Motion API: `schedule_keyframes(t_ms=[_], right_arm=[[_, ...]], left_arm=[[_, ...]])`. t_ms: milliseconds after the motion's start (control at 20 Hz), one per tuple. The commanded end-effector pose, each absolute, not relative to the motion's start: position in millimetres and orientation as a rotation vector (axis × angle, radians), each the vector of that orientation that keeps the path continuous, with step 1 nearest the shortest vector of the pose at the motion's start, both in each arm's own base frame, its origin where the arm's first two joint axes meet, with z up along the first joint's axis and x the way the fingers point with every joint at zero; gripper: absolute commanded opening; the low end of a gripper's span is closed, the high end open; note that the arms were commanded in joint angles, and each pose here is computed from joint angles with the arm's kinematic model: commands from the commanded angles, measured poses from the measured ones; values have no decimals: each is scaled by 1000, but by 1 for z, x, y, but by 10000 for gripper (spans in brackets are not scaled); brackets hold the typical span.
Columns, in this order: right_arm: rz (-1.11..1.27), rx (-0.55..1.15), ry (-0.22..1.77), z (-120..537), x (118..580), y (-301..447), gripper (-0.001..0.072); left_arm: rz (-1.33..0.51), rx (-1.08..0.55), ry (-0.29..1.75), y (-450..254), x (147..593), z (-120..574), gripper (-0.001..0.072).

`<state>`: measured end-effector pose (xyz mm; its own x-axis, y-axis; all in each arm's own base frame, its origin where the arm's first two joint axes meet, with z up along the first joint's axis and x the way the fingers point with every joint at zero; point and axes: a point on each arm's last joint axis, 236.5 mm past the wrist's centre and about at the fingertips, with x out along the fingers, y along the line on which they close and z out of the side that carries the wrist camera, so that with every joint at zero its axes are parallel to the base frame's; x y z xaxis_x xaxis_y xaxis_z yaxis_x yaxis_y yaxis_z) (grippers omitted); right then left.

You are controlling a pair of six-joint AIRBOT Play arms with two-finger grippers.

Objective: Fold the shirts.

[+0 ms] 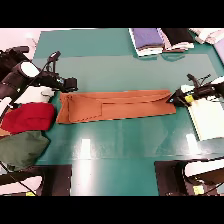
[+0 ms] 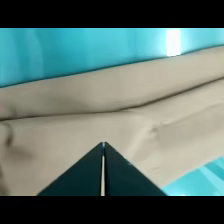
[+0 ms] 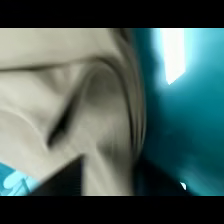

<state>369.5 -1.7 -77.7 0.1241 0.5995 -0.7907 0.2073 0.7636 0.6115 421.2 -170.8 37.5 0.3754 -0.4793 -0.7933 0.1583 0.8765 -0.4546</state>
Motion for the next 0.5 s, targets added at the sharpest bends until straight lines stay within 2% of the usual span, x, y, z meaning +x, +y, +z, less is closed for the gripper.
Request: schedule_keyframes(t_ms=[0, 50, 150, 450], right_arm=[[371, 667, 1390, -85, 387, 25, 90], [370, 642, 1361, -79, 393, 29, 18], [391, 593, 1299, -51, 404, 31, 13], [537, 400, 1050, 108, 429, 78, 12]], left_arm=[[-477, -323, 1094, -205, 419, 39, 27], [-498, -309, 1088, -219, 417, 36, 27], [-541, -283, 1079, -251, 414, 26, 26], [-679, -190, 1130, -354, 405, -21, 26]])
